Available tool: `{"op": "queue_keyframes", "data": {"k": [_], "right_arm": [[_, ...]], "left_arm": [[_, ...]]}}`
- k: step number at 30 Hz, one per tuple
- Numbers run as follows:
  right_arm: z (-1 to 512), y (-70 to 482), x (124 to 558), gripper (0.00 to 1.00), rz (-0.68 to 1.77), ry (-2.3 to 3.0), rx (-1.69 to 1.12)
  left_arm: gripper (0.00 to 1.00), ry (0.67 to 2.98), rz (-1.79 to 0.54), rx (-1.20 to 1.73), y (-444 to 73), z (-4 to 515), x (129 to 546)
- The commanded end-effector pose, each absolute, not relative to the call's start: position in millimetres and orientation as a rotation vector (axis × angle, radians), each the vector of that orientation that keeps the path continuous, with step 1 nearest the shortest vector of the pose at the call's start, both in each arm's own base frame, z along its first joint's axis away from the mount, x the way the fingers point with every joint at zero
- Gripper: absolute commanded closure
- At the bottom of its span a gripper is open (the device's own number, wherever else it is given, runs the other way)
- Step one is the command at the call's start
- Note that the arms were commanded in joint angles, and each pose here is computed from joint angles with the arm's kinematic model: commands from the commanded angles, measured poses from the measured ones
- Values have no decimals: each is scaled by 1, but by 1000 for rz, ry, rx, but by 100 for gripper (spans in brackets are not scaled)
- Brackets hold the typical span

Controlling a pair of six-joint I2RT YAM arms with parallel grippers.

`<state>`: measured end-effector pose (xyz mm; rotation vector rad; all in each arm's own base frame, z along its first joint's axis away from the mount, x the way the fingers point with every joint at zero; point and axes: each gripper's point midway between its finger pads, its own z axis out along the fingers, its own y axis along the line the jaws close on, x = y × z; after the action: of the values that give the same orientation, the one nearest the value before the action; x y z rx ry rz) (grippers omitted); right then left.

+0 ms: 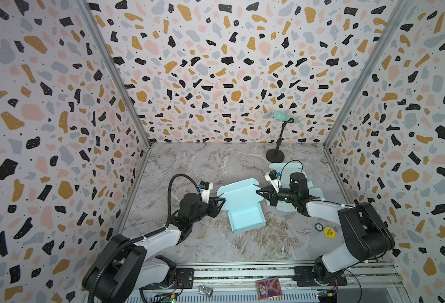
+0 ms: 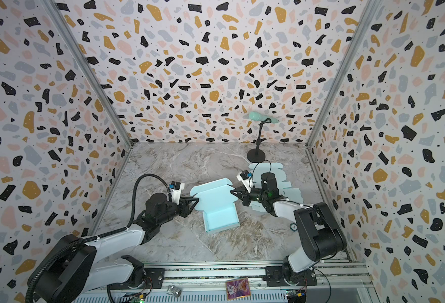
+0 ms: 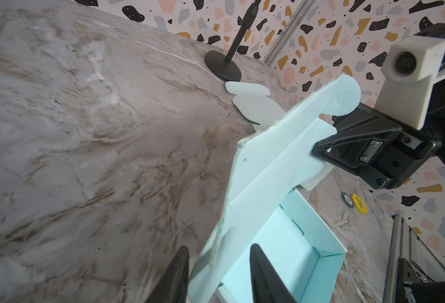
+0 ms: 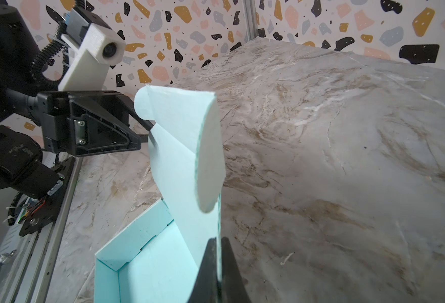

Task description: Fold the paper box

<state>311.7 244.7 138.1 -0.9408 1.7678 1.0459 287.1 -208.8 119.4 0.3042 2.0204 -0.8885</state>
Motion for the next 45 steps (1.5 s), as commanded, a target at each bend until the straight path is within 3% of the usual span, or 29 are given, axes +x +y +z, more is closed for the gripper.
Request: {"op": "queue_keyframes", "data": {"k": [1,7,15,30,45], "right_arm": [[151,242,311,95,1026,1733,-930],[153,243,311,95,1026,1737,-922],[154,253,307,87,957,1766,-983],[172,243,317,86,840,1769,-948],[162,240,317,91,812,1814,-950]], "left_arm": [[68,2003,-864,326,-208,121,287],[84,2005,-864,342,-211,121,286],[96,2011,-840,368,-213,122,285],[98,2021,-800,400,-216,120,282],[98,2013,-778,394,-214,124,284]]}}
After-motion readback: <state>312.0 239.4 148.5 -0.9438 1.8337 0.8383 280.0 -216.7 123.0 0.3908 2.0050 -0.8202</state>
